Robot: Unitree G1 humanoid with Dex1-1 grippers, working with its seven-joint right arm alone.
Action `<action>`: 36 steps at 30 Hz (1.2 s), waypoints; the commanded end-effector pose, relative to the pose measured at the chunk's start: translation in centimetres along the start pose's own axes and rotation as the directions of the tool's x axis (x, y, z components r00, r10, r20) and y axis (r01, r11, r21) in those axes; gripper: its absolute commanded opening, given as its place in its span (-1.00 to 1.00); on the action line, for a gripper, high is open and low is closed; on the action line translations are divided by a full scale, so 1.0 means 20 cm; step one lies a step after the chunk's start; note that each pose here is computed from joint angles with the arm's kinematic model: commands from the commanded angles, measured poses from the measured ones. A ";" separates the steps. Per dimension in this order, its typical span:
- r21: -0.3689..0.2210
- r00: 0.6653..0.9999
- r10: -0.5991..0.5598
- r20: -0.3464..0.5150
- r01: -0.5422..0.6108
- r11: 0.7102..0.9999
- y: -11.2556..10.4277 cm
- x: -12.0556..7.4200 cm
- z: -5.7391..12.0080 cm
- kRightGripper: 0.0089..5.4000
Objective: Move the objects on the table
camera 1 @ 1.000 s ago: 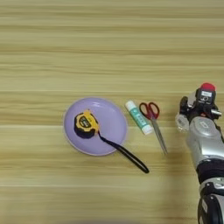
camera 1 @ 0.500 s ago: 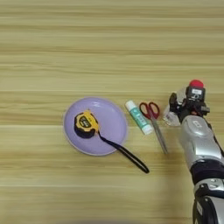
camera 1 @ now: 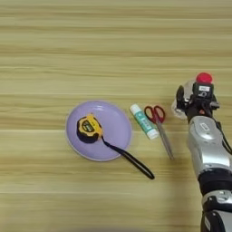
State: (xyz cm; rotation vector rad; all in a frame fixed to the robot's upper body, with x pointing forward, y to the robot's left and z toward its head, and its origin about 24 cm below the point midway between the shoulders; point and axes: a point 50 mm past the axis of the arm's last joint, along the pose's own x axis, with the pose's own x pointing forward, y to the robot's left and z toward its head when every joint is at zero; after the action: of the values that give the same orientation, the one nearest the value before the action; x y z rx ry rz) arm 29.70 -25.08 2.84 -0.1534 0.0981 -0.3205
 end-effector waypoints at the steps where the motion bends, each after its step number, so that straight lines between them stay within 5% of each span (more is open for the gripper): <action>1: 0.010 0.972 0.055 0.227 -0.059 0.998 0.04 0.05 0.25 0.21; 17: 0.003 0.861 0.376 0.343 -0.401 0.916 0.27 -0.09 0.32 0.21; 36: -0.039 0.761 0.590 0.271 -0.603 0.796 0.46 -0.21 0.24 0.21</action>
State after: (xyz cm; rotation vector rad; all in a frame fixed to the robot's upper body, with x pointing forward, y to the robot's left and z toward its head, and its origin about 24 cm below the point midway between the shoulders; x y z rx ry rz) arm 27.75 -15.28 2.73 -0.0930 0.0251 0.3255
